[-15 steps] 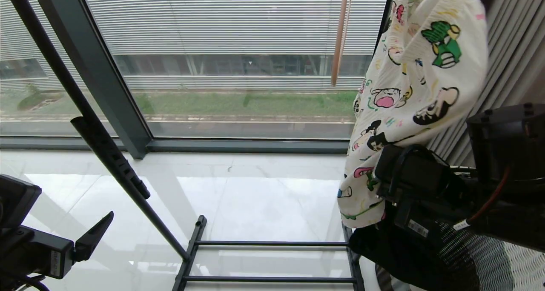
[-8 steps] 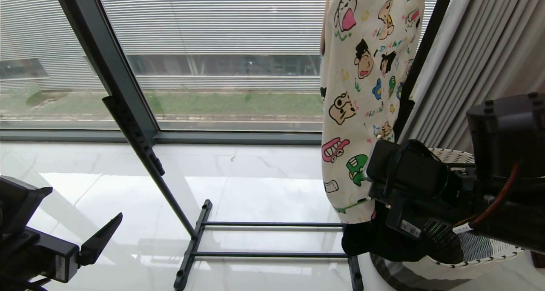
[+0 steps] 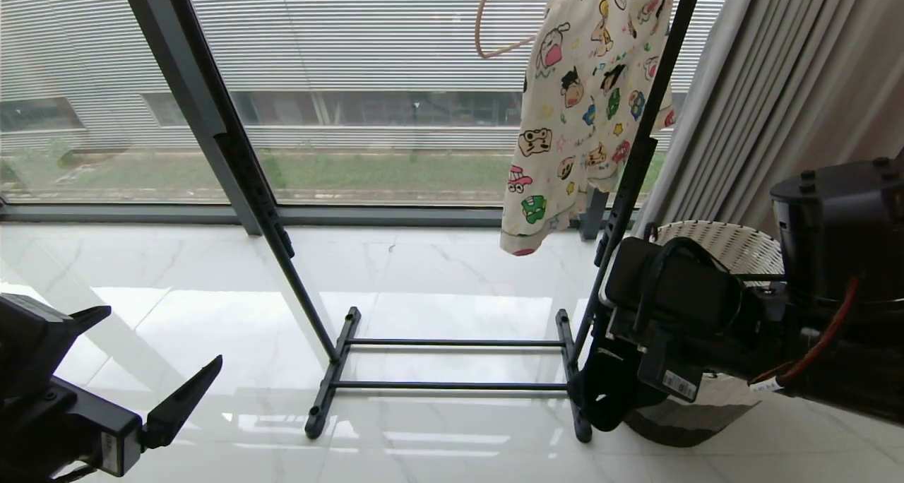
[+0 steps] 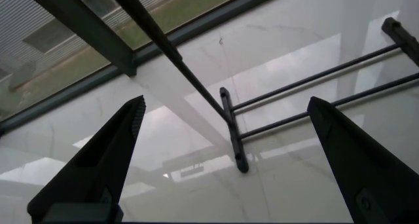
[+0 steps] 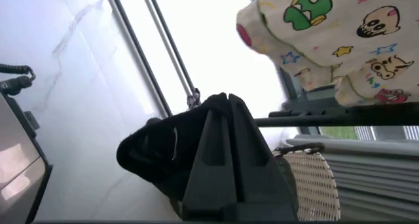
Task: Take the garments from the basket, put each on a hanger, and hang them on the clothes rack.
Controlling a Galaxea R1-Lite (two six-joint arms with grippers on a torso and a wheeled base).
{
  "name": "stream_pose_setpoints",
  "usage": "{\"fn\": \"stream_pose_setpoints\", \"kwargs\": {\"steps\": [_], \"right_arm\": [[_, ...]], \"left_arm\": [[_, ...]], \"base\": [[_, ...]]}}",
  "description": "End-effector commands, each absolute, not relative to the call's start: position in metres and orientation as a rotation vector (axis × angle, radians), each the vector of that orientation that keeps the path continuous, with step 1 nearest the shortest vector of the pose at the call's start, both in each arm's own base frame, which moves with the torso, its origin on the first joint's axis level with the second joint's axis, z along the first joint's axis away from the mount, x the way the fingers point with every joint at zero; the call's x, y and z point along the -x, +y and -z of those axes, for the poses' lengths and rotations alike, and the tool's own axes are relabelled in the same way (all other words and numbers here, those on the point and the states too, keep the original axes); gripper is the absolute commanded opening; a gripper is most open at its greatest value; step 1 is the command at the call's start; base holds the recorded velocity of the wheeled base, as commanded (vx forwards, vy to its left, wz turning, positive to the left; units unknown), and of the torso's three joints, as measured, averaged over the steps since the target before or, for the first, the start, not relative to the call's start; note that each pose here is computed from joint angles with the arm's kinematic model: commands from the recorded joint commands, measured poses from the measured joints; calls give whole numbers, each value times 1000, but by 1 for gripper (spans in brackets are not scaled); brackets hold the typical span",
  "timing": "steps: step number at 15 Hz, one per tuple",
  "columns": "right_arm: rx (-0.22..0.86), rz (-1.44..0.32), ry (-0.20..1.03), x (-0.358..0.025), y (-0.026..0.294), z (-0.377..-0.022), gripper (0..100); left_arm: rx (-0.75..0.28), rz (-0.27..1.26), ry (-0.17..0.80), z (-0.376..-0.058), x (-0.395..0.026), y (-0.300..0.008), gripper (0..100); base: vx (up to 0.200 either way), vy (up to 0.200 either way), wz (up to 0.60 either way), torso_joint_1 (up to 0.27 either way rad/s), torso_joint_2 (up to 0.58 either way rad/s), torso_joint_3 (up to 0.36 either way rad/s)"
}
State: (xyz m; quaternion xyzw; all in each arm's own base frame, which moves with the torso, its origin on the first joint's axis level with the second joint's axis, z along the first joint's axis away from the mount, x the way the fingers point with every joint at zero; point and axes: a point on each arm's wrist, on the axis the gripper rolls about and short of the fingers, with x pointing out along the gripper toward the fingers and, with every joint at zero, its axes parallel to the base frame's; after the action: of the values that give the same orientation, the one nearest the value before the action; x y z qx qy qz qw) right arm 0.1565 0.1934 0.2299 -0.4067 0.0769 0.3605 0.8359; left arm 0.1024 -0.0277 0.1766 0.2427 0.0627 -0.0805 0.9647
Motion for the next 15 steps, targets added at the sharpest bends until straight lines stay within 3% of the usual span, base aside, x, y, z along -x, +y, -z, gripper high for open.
{"fn": "stream_pose_setpoints", "kwargs": {"steps": [1,3,6,11,13,15], "right_arm": [[857,-766,164,-156,194,-229,0],[827,-782,165,-152,197,-230,0],[766,-812,154,-142,200,-235,0],[706,-810,65,-129,191,-261,0],[702,-824,53,-124,191,-270,0],[714,-846,62,-117,187,-277,0]], "left_arm": [[-450,281,75,-185,-101,-40,100],[-342,481,22,-197,-96,-60,100],[-301,692,73,-200,-104,-102,100],[-343,920,205,-184,-113,-177,100],[-295,973,238,-174,-118,-215,100],[-239,977,207,-167,-134,-251,100]], "base": [[0,0,0,0,0,0],[0,0,0,0,0,0],[0,0,0,0,0,0],[0,0,0,0,0,0],[0,0,0,0,0,0],[0,0,0,0,0,0]]}}
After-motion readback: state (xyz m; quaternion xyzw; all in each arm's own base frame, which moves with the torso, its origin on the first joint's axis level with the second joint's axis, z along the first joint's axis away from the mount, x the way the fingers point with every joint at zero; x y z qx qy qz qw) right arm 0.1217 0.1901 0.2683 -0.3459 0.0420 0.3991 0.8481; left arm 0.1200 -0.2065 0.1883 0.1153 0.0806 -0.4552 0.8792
